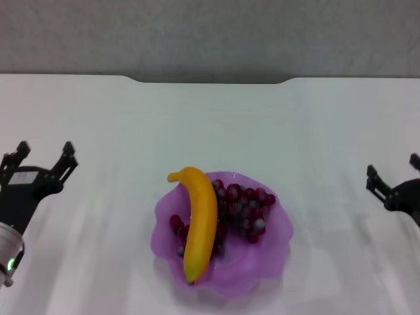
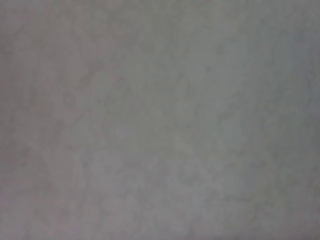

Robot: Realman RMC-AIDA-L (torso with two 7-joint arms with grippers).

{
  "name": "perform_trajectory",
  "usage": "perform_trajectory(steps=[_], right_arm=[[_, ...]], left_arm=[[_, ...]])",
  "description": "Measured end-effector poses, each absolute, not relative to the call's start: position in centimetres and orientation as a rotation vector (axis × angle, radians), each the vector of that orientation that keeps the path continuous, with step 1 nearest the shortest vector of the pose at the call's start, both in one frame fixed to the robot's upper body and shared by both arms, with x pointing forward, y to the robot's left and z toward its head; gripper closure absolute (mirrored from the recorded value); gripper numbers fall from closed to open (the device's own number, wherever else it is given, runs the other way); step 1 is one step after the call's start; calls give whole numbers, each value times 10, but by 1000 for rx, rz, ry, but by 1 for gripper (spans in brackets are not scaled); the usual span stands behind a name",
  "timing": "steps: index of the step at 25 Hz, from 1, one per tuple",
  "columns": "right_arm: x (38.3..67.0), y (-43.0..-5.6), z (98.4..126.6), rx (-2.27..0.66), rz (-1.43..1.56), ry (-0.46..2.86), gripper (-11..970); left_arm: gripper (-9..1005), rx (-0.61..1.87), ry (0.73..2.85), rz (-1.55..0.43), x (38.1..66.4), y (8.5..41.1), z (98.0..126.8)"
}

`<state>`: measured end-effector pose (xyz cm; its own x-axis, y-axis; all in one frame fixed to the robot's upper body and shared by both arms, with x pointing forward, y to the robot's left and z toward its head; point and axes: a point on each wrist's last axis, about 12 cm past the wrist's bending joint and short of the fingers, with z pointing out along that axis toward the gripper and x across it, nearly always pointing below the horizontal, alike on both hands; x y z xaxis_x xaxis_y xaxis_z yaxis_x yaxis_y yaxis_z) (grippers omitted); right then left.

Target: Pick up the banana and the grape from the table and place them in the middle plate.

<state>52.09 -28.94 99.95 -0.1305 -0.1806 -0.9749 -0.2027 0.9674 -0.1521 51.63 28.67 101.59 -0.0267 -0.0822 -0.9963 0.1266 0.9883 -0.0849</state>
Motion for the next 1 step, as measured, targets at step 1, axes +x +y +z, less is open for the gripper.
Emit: perform_trajectory(steps=[1], right_arm=[[520, -290, 1002, -289, 20, 1687, 68]], left_arm=[[105, 16, 1596, -163, 515, 289, 1014]])
